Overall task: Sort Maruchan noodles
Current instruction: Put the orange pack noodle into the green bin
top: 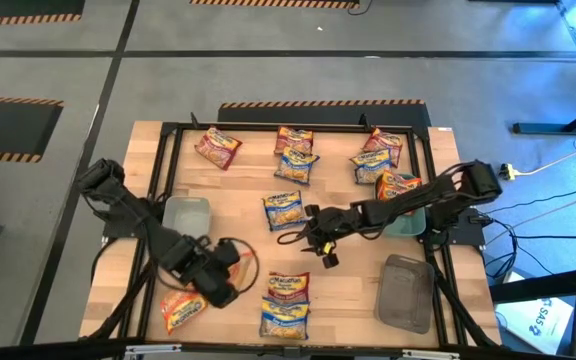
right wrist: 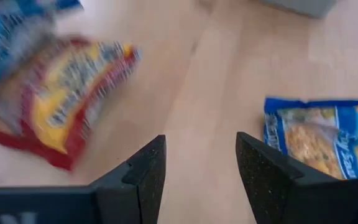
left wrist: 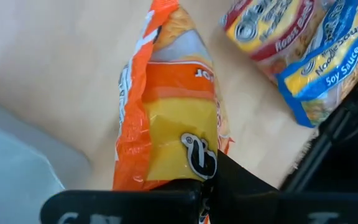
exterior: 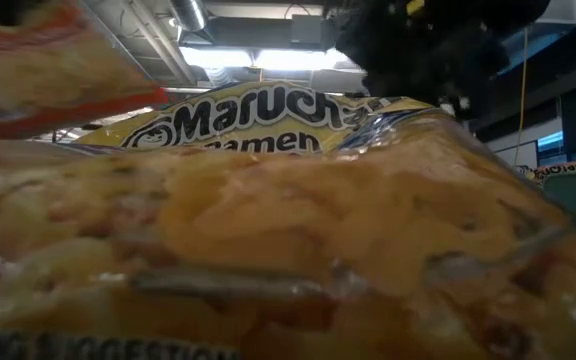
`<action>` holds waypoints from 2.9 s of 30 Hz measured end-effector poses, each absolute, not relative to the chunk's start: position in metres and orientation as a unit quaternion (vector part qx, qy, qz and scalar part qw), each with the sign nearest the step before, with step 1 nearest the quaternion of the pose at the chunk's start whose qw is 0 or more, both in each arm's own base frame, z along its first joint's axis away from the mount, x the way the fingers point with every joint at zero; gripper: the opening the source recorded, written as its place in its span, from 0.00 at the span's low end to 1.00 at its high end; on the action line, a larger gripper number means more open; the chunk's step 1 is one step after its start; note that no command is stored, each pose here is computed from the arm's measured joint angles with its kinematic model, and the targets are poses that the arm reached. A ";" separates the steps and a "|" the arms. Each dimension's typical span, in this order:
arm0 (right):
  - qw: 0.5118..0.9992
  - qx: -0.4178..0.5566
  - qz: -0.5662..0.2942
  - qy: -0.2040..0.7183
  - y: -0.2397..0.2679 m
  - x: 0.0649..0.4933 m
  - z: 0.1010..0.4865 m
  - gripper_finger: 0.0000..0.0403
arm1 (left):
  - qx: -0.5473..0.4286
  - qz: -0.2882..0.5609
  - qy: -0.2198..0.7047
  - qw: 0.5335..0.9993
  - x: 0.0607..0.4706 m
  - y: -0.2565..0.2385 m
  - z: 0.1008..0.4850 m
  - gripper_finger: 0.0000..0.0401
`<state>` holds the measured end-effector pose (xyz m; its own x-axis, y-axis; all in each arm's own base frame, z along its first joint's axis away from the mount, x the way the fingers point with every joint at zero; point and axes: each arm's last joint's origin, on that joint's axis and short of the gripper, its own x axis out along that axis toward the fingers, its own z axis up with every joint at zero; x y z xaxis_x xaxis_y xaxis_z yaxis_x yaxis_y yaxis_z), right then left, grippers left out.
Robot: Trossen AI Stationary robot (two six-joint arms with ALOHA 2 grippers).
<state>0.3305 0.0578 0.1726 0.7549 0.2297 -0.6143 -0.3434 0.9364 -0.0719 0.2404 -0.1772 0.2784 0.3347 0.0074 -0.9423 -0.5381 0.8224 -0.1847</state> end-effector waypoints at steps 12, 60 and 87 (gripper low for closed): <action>0.945 0.032 0.213 0.245 0.063 0.332 0.200 0.45 | -0.096 0.100 0.559 0.817 0.268 -0.137 0.282 0.00; 0.978 0.081 0.102 0.163 0.065 0.381 0.185 0.41 | -0.014 0.083 0.458 0.885 0.305 -0.104 0.292 0.00; 0.972 0.017 0.024 0.235 0.046 0.294 0.216 0.22 | 0.043 0.066 0.315 0.946 0.259 -0.089 0.315 0.09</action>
